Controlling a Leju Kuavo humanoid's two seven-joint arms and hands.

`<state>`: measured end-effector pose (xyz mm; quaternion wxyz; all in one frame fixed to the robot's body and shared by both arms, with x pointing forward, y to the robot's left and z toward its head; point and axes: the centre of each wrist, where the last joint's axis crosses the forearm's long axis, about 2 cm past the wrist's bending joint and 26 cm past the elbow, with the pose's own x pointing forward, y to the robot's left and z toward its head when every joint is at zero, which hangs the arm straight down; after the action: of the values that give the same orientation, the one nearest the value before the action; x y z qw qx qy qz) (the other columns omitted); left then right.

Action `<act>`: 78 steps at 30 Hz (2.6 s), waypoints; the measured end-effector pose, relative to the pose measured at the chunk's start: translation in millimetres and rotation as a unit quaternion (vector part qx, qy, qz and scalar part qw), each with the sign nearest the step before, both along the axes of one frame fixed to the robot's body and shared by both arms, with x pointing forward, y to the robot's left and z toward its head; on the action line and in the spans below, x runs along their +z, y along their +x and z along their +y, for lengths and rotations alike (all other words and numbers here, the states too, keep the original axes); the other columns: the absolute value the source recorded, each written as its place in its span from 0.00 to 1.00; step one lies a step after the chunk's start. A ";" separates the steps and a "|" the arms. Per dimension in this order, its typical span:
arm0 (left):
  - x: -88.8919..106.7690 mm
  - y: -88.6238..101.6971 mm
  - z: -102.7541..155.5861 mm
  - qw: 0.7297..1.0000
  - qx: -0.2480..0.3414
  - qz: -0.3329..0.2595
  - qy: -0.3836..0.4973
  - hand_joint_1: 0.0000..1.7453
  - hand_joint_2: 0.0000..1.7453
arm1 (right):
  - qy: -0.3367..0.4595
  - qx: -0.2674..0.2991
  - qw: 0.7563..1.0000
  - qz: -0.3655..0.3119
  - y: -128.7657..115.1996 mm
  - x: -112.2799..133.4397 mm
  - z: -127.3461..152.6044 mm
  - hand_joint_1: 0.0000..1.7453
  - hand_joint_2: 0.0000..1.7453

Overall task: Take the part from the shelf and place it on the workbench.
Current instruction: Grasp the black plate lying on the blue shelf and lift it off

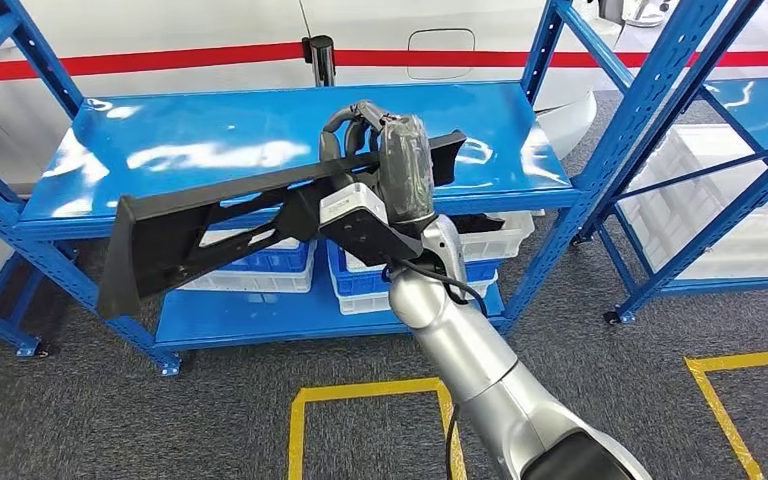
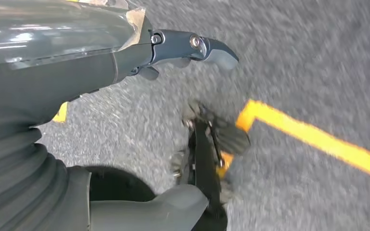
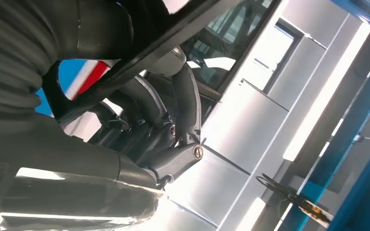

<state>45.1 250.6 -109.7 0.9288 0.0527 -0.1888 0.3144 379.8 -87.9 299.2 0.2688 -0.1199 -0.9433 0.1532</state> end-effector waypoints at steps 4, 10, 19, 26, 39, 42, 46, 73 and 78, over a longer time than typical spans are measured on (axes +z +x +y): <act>0.0 -0.1 0.3 1.000 0.000 0.001 0.002 0.00 1.00 | -0.013 -0.007 1.000 0.000 0.6 -4.7 -2.6 1.00 1.00; 0.1 0.5 0.2 1.000 0.001 0.003 0.004 0.00 1.00 | -0.017 -0.009 1.000 -0.001 0.4 -4.8 -1.6 1.00 1.00; -0.1 -0.5 1.4 1.000 0.001 0.009 0.009 0.00 1.00 | -0.017 -0.010 1.000 0.014 -1.9 -14.0 -1.7 1.00 1.00; 0.2 2.6 2.1 1.000 -0.001 0.009 0.008 0.00 1.00 | -0.012 -0.016 1.000 0.016 -1.8 -16.2 -4.5 1.00 1.00; 1.1 8.8 0.2 0.999 -0.041 0.003 -0.011 0.00 1.00 | -0.009 -0.065 0.997 0.028 -4.8 -37.6 -35.1 1.00 1.00; 1.1 9.7 0.7 0.999 -0.051 -0.004 -0.014 0.00 1.00 | -0.009 -0.078 0.997 0.028 -2.9 -39.6 -45.3 1.00 1.00; 1.1 10.1 1.2 0.998 -0.055 -0.010 -0.013 0.00 1.00 | -0.011 -0.088 0.996 0.032 -2.4 -44.4 -53.6 1.00 1.00; 3.2 21.0 -4.1 0.998 -0.061 -0.021 -0.002 0.00 1.00 | -0.033 -0.136 0.989 0.044 -0.1 -61.1 -89.6 1.00 1.00; 3.3 22.0 -3.4 0.999 -0.043 -0.015 -0.007 0.00 1.00 | -0.046 -0.130 0.989 0.058 -1.2 -60.7 -84.2 1.00 1.00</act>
<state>67.0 247.2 -106.4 0.9387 0.0336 -0.2028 0.2766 378.6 -172.1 238.5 0.3347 -0.2446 -0.8946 0.1668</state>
